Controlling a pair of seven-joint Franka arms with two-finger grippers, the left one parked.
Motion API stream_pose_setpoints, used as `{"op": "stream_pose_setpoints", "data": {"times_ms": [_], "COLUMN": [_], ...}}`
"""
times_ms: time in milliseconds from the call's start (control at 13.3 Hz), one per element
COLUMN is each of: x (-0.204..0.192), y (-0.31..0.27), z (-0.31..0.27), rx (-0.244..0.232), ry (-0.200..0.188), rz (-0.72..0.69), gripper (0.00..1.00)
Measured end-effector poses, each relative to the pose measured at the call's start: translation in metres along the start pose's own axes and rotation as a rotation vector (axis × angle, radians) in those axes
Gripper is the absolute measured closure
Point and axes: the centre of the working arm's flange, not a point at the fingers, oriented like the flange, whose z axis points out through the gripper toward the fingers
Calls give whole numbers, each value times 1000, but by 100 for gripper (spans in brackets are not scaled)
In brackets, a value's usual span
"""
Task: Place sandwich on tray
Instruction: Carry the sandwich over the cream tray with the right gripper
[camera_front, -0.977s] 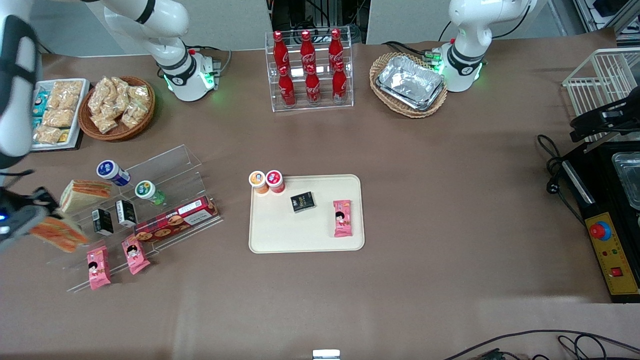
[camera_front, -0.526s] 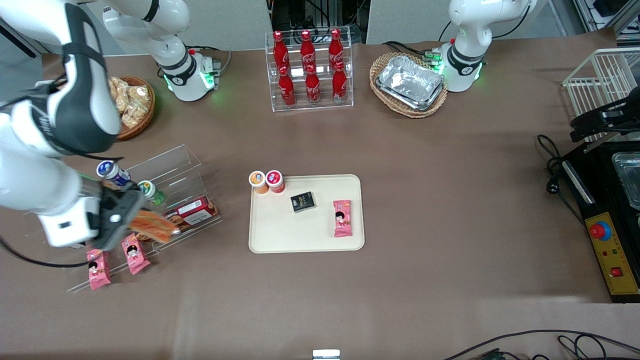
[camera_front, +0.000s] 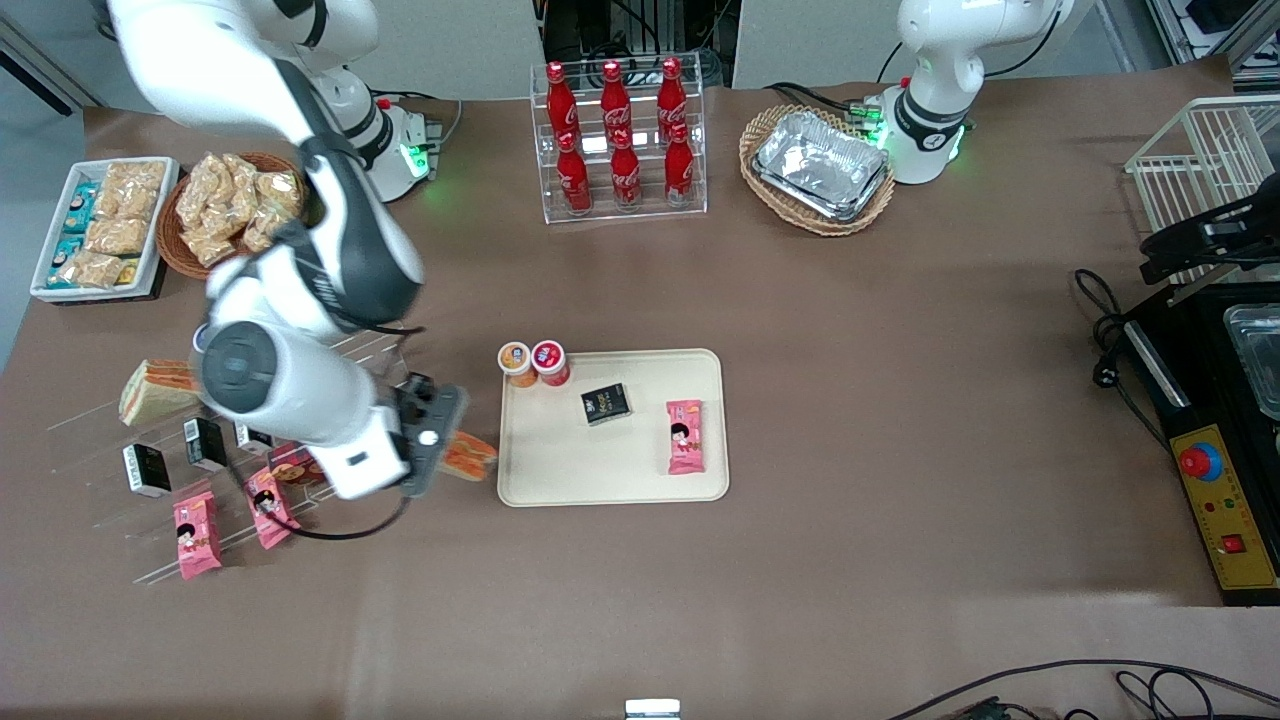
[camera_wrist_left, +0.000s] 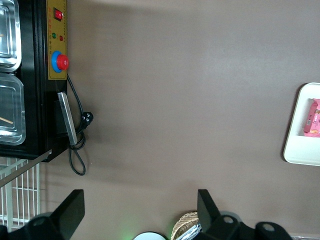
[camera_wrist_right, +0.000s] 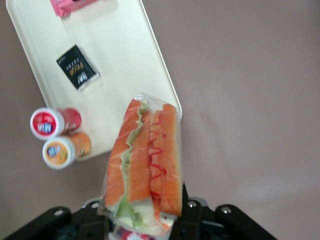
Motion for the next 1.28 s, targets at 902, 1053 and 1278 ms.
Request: {"op": "stream_pose_setpoints", "data": {"times_ms": [902, 1053, 1278], "x": [92, 93, 106], "y": [-41, -41, -56], "z": [165, 170, 179], "rx": [-49, -62, -74], "ry": [-12, -18, -28], "rz": [-53, -66, -106], "gripper": [50, 50, 46]}}
